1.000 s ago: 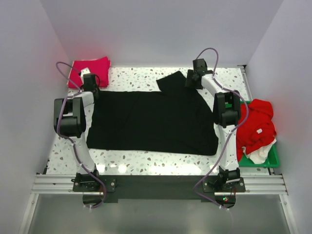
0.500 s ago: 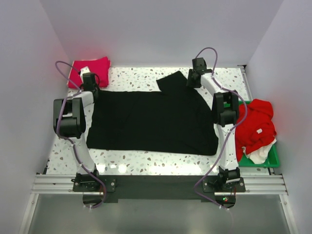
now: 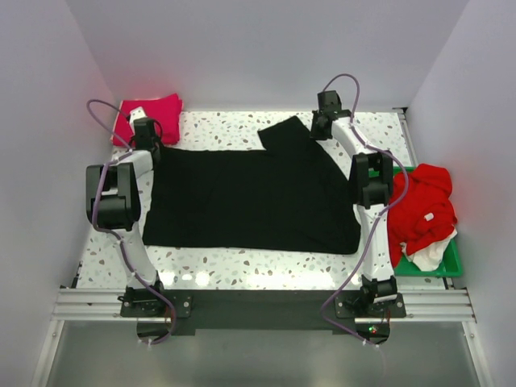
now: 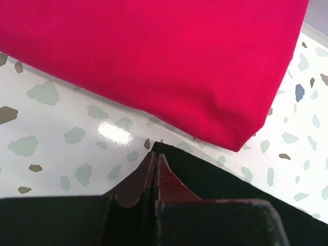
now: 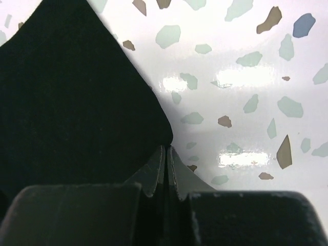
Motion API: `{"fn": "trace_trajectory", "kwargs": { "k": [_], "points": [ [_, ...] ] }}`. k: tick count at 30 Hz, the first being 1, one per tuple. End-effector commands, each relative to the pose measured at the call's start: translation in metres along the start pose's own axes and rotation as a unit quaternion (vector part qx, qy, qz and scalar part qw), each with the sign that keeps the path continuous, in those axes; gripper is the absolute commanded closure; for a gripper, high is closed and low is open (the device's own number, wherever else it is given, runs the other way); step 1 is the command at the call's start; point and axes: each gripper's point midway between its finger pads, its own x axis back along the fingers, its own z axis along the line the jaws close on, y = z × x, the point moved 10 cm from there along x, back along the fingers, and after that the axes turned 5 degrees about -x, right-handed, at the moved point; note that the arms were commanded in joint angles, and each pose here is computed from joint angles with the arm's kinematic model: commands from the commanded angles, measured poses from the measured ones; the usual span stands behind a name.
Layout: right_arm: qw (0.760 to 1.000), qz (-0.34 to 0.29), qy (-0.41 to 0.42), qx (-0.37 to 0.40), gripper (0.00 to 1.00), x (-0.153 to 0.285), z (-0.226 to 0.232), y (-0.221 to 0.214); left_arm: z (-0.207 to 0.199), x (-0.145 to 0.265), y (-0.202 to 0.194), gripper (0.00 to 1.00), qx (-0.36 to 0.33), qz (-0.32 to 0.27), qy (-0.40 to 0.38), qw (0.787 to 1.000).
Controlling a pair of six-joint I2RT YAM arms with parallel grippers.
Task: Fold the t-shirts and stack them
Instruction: Fold the tshirt
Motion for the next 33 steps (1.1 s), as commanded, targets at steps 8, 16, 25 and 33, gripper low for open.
{"fn": "trace_trajectory", "kwargs": {
  "k": [8,16,25,33],
  "points": [
    [0.993,-0.115,0.001,-0.016,1.0,0.059,-0.002,0.058,-0.001,0.006,0.055,1.0,0.05,-0.082,-0.031,0.995],
    [0.993,-0.118,-0.002,-0.019,1.0,0.083,-0.014,0.057,0.001,0.009,0.068,1.0,0.067,-0.092,-0.043,0.992],
    [0.994,-0.089,0.009,-0.055,1.0,0.115,-0.026,0.015,0.012,0.024,0.07,1.0,0.086,-0.077,-0.018,0.993],
    [0.996,-0.038,0.011,-0.085,1.0,0.145,-0.03,-0.052,0.028,0.05,0.053,1.0,0.116,-0.043,0.016,0.992]
  ]
}}
